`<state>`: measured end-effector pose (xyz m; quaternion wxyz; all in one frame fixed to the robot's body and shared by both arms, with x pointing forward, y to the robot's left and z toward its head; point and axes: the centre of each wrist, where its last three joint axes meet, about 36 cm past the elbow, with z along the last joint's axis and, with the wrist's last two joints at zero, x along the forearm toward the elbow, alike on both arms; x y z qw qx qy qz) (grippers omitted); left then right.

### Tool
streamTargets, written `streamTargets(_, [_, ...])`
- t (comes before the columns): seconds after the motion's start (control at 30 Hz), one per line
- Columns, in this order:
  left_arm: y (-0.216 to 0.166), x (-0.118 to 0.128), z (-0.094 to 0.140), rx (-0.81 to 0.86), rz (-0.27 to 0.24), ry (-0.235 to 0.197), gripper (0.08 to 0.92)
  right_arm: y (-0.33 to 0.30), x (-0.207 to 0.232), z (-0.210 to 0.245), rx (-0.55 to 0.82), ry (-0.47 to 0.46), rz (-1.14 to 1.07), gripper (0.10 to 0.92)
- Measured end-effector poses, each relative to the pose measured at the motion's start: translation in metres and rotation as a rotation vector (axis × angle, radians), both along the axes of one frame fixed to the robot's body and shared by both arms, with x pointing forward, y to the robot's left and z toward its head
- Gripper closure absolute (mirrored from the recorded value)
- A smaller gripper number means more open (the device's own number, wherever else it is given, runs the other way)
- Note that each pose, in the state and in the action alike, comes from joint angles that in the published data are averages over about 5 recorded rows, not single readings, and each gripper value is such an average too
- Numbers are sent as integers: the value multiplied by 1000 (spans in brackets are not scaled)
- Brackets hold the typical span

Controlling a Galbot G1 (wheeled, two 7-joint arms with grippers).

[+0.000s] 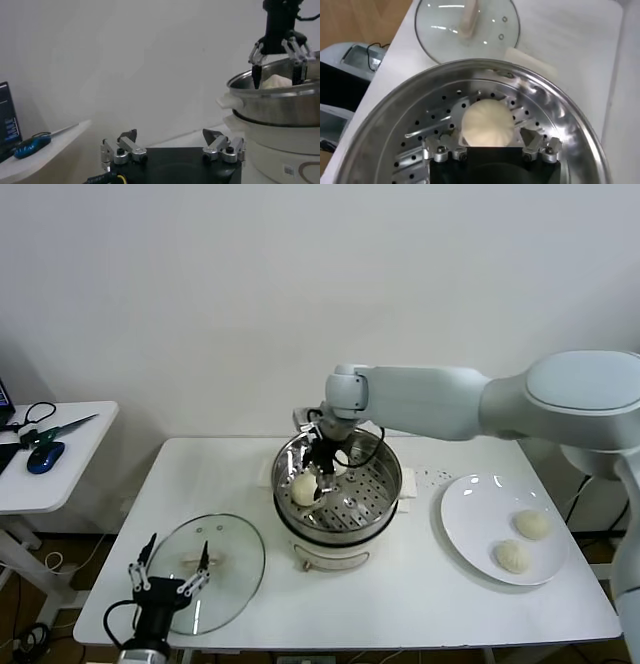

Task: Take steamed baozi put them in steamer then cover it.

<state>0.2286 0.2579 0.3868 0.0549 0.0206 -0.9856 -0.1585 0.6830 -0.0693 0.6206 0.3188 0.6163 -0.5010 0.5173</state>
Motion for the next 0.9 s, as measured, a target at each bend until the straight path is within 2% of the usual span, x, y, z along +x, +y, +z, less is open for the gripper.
streamTargets(0.2, [0,1,1,9,-1,2,177,-49,-5,26,15,-18,-17,200])
streamTargets(0.43, [2,3,0,15,8,12,177,-133,-22,33,33,-34,-63,200])
streamTargets(0.63, [2,7,1,15,13,10,177,-217,-43,20,26,-46,-129,200])
streamTargets(0.9, [-1,7,3,17,24,11,177,-318,-77,-21,-19,-41,-225,200])
